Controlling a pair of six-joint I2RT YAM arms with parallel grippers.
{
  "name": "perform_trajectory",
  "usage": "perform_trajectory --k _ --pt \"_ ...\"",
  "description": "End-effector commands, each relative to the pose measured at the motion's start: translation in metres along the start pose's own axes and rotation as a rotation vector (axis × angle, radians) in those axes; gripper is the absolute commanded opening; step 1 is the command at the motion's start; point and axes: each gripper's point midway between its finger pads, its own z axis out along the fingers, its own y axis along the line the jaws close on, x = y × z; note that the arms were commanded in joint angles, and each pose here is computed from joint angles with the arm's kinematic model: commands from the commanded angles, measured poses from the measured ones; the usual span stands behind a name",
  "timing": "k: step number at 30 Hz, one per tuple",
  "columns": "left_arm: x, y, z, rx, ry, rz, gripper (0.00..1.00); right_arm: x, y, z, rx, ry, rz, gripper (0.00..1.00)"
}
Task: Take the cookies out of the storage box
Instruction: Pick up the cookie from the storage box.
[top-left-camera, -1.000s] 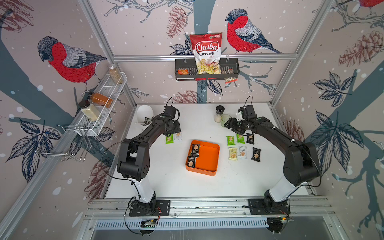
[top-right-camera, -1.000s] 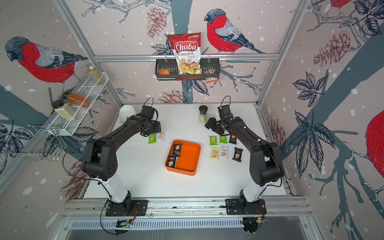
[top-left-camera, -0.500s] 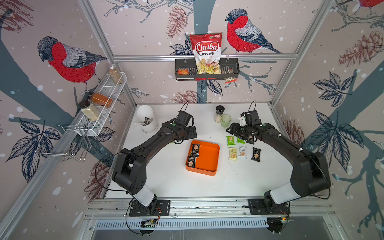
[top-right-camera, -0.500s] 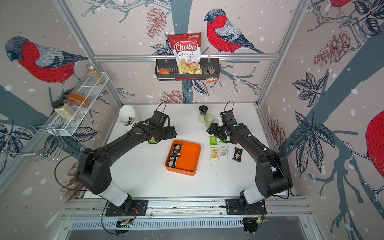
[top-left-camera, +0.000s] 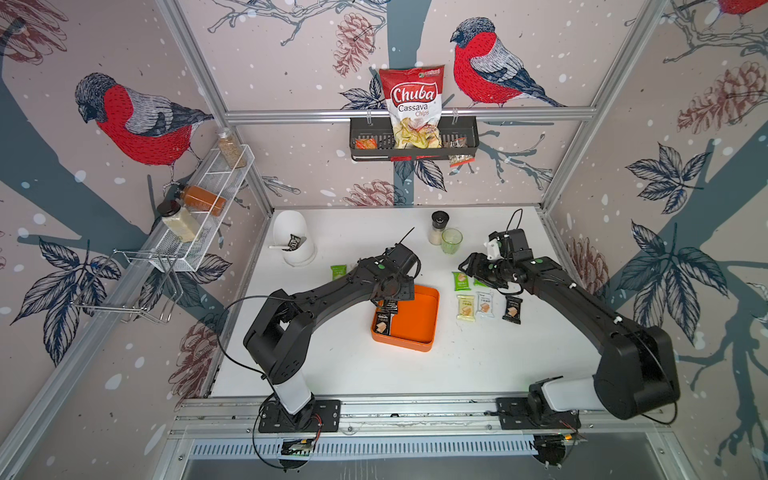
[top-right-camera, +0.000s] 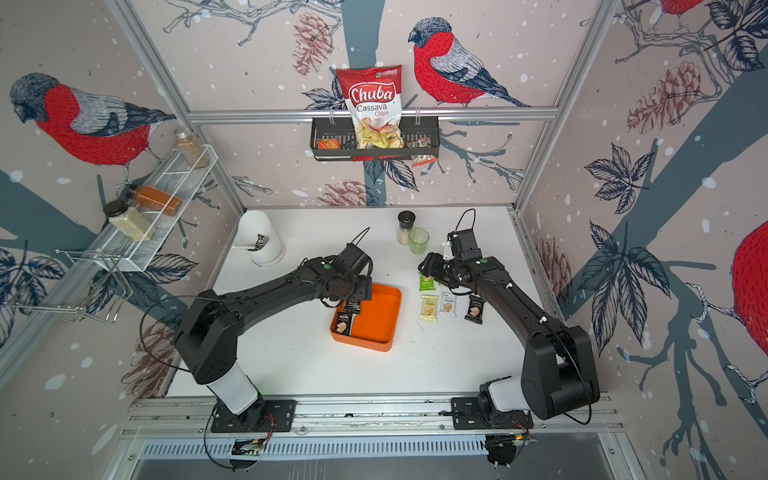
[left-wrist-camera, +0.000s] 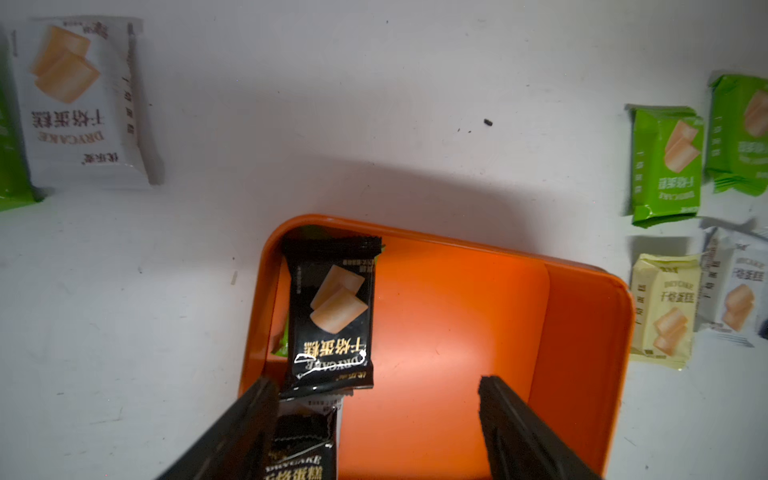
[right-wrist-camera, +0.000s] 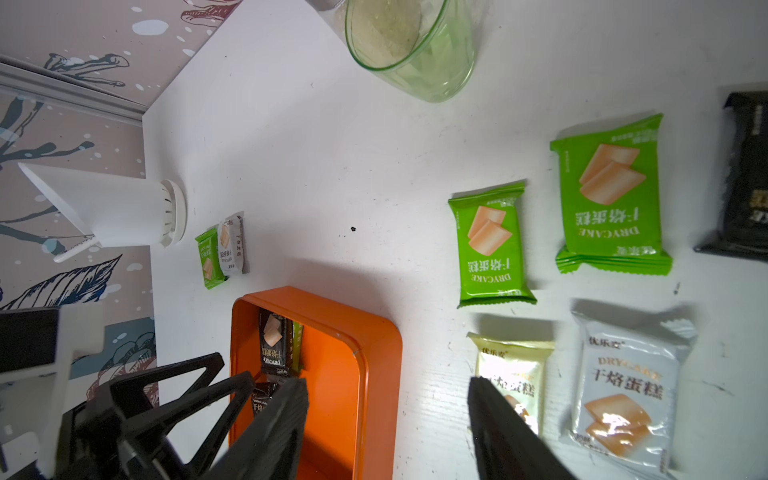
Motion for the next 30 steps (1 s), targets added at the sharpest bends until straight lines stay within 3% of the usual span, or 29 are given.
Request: perform_trajectory --k 1,10,26,30 --pt "0.002 0.007 0.005 -0.069 -0.008 -0.024 0.81 0.001 -0.001 -0.006 0.0 -0.002 -0.009 0.67" --pt "0.007 0.014 0.029 -0.18 0.018 0.006 0.82 -0.006 -0.008 -0.014 0.008 -0.006 -0.015 0.67" --pt "0.01 0.009 0.05 -0.197 0.056 0.053 0.82 -0.018 -0.022 -0.02 0.022 -0.028 0.018 0.67" --pt "0.011 0.011 0.053 -0.207 0.058 0.064 0.77 -0.019 -0.022 -0.019 0.021 -0.029 0.029 0.67"
